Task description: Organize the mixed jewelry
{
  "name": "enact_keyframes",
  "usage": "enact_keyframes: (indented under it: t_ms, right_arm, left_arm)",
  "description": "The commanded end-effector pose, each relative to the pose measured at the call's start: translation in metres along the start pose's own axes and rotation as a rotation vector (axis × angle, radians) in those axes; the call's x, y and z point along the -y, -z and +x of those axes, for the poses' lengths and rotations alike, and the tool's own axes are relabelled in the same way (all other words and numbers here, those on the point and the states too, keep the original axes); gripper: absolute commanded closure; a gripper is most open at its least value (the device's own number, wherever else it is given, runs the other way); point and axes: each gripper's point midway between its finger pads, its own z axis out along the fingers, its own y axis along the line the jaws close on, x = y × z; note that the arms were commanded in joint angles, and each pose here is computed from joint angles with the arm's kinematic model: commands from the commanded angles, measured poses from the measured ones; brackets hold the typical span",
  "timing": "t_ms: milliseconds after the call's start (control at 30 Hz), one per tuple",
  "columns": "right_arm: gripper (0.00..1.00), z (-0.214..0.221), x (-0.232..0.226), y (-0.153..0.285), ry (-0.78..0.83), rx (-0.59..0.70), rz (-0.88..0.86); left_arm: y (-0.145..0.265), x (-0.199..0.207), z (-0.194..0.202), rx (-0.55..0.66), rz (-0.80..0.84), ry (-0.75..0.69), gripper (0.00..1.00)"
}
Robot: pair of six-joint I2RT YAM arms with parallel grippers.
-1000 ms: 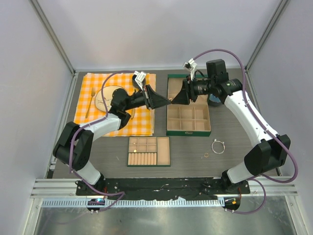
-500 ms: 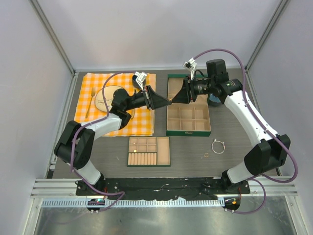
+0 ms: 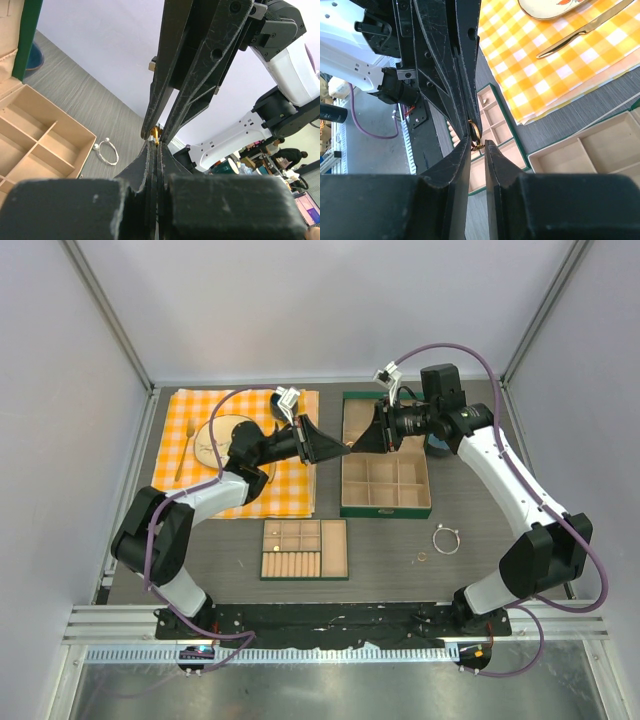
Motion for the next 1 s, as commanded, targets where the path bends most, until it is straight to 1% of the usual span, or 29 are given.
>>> enact_keyframes:
  t_ms: [0, 400, 467, 500, 600, 667, 767, 833, 900, 933, 967]
  right_arm:
    - [0.78, -0.009, -0.005, -0.001, 0.029, 0.025, -0.023]
    - [0.91, -0.011, -0.007, 0.000, 0.032, 0.031, -0.027]
    - [0.92, -0.011, -0.007, 0.001, 0.034, 0.032, -0.021]
    - [0.92, -0.010, -0.006, 0.002, 0.037, 0.031, -0.010]
    - [0.93, -0.010, -0.003, 0.004, 0.051, 0.029, 0.024]
    - [0.93, -0.009, -0.001, 0.006, 0.054, 0.025, 0.046]
    - [0.93, -0.010, -0.001, 0.010, 0.065, 0.024, 0.057]
    - [0.93, -0.010, -0.001, 0.012, 0.076, 0.021, 0.066]
    - [0.93, -0.009, 0.001, 0.015, 0.078, 0.004, 0.094]
    - [0.93, -0.008, 0.003, 0.015, 0.106, -0.008, 0.107]
    - [0.93, -0.005, 0.005, 0.016, 0.104, -0.031, 0.126]
  left_arm:
    - [-0.001, 0.009, -0.005, 0.016, 0.040, -0.065, 1.00]
    - [-0.002, 0.005, -0.001, 0.008, 0.036, -0.055, 0.99]
    - [-0.001, 0.005, -0.003, 0.011, 0.036, -0.062, 0.91]
    - [-0.001, 0.004, -0.001, 0.009, 0.034, -0.062, 0.78]
    - [0.003, 0.005, -0.002, 0.009, 0.026, -0.077, 0.63]
    - [0.008, 0.004, -0.006, 0.020, 0.019, -0.087, 0.60]
    - [0.018, 0.000, -0.015, 0.038, 0.003, -0.094, 0.52]
    - [0.027, -0.003, -0.018, 0.040, -0.006, -0.100, 0.51]
    - [0.044, -0.010, -0.032, 0.072, -0.048, -0.123, 0.51]
    - [0.052, -0.016, -0.038, 0.087, -0.077, -0.130, 0.51]
    - [0.069, -0.028, -0.051, 0.110, -0.155, -0.117, 0.51]
